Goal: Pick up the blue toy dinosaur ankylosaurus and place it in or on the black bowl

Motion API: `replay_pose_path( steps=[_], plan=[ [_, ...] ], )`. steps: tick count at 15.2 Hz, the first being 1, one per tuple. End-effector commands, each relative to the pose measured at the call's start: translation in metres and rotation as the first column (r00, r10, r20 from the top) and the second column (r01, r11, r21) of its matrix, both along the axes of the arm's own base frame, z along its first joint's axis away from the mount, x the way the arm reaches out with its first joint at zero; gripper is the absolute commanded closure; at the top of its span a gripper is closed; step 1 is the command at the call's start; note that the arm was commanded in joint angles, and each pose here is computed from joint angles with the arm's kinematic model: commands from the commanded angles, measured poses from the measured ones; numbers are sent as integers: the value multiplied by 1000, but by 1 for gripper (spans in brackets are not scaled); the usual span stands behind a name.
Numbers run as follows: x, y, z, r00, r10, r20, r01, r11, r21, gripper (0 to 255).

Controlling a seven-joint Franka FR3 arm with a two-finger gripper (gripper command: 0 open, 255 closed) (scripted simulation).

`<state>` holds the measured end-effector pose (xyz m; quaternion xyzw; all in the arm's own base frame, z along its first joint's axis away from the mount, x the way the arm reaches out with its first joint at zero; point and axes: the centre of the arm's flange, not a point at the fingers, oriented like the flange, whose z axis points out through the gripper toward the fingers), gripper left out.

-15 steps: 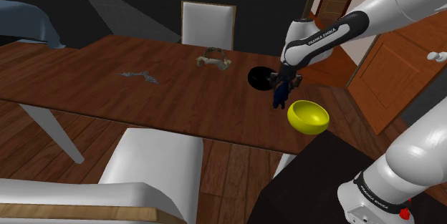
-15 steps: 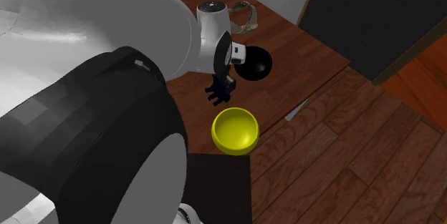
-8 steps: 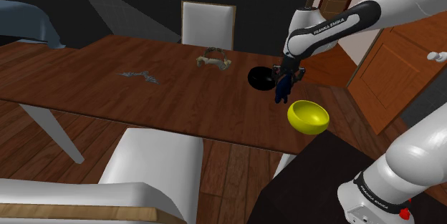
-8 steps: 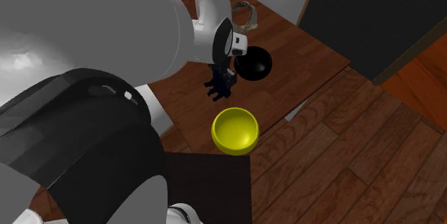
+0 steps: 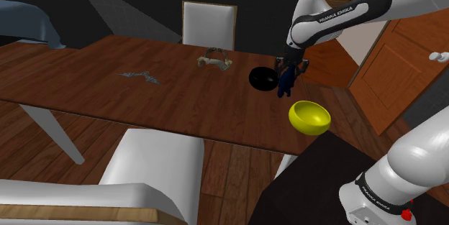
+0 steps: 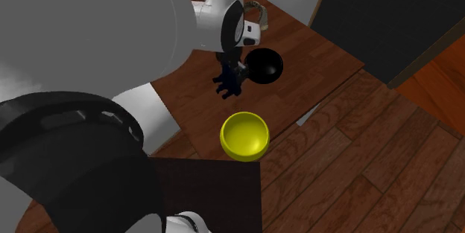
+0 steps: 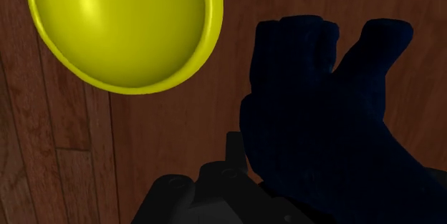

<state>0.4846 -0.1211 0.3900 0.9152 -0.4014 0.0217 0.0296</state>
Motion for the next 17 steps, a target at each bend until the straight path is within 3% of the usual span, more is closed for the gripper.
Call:
replay_pose_path(
  steps=[1, 17],
  plan=[
    [17, -10, 3, 1000, 0, 0, 0, 1000, 0, 255],
    [195, -122, 23, 1000, 0, 0, 0, 1000, 0, 255]
  ],
)
